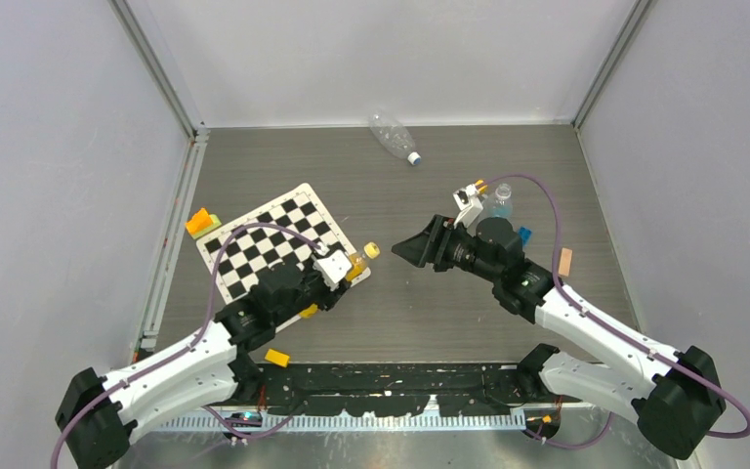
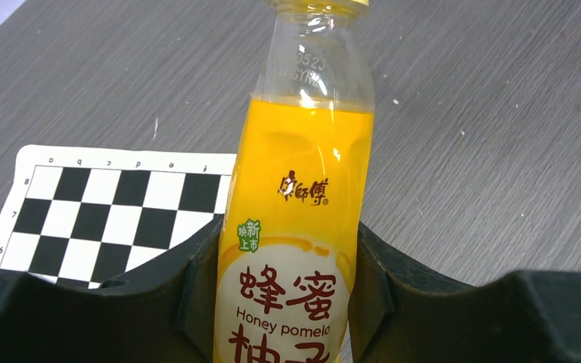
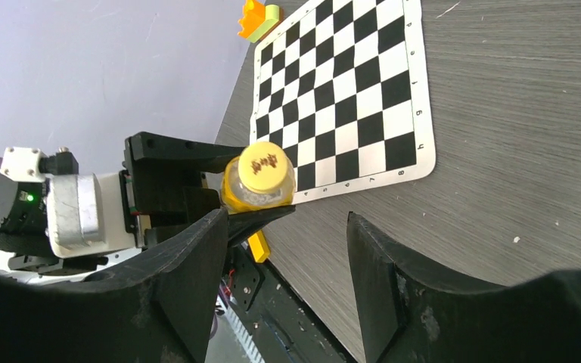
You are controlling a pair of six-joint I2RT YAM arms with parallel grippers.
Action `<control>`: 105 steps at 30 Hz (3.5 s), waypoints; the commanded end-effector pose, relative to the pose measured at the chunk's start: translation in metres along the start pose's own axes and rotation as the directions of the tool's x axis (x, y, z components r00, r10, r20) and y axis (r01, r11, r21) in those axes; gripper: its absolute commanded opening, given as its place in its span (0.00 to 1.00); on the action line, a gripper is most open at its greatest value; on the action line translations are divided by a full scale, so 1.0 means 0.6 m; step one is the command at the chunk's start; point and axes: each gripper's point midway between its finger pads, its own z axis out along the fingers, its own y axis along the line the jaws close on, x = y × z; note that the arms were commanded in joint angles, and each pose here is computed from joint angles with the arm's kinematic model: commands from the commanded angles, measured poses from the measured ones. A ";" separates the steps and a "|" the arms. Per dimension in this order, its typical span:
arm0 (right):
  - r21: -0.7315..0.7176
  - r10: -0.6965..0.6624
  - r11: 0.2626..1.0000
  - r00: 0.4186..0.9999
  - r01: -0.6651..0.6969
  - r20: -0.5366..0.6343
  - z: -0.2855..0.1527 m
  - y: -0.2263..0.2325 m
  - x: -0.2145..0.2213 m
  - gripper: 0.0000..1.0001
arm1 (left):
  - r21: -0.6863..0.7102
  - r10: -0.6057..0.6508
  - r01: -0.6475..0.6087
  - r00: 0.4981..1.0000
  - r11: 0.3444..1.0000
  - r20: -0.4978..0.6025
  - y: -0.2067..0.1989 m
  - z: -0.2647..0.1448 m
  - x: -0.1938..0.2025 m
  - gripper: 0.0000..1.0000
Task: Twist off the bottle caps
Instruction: Unscrew the bottle cap from the plastic bottle.
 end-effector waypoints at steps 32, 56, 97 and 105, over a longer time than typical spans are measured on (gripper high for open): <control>-0.117 -0.055 0.993 0.979 0.032 -0.196 0.021 0.032 0.040 0.58 | -0.095 0.242 -0.235 0.968 0.967 0.070 -0.025 0.022 -0.030 0.00; -0.156 -0.064 0.987 0.973 0.029 -0.222 0.032 0.036 0.047 0.54 | -0.071 0.232 -0.224 0.965 0.972 0.123 -0.034 0.013 -0.040 0.00; -0.451 -0.519 0.772 0.854 0.449 -0.037 -0.036 0.009 0.138 0.00 | 0.639 -0.088 -0.003 0.990 0.769 0.111 -0.179 -0.063 -0.114 0.00; -0.522 -0.625 0.624 0.772 0.582 0.113 -0.053 0.014 0.160 0.00 | 0.793 -0.113 0.011 0.991 0.609 0.073 -0.220 -0.091 -0.121 0.02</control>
